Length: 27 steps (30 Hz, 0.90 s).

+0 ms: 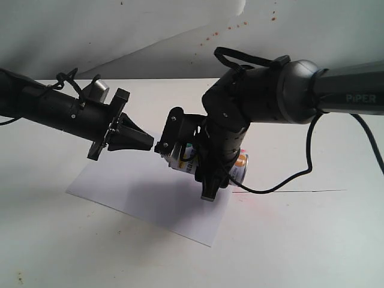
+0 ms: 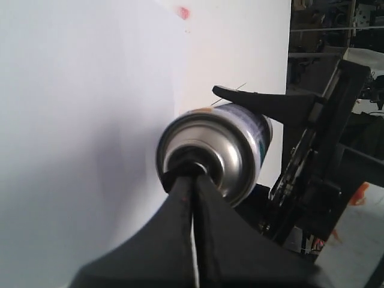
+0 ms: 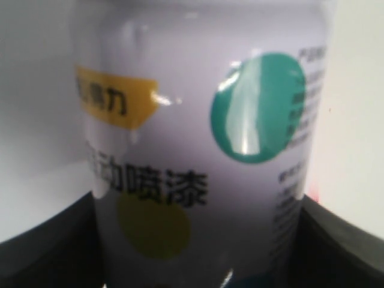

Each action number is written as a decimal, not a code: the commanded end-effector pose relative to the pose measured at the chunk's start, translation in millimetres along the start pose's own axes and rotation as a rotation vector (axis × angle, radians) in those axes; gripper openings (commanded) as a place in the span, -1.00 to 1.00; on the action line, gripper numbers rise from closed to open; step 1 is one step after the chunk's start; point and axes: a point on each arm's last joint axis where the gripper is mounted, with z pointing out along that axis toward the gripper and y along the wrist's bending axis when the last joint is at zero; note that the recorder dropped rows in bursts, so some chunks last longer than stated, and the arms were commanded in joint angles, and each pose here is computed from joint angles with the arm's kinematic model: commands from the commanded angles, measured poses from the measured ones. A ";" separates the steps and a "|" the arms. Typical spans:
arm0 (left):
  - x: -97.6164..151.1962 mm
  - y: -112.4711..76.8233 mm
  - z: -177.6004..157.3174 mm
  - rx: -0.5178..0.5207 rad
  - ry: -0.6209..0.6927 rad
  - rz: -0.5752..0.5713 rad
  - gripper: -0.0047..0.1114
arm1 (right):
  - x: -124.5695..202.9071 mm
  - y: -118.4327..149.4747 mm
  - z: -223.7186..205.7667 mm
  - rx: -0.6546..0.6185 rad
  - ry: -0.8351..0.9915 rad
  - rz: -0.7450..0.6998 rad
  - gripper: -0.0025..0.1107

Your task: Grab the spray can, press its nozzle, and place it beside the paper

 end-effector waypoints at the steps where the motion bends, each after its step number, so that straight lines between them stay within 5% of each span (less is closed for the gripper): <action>1: -2.4 2.7 6.4 0.032 0.000 -0.014 -0.92 | -2.3 -4.8 -7.8 0.023 -0.026 0.002 -0.96; 10: -5.8 7.3 11.9 0.099 -0.020 -0.021 -0.92 | -2.9 -5.1 -7.8 0.026 -0.032 0.002 -0.96; 27: -2.6 16.9 8.0 0.019 0.017 0.002 -0.92 | -2.7 -5.0 -7.8 0.024 -0.029 0.002 -0.96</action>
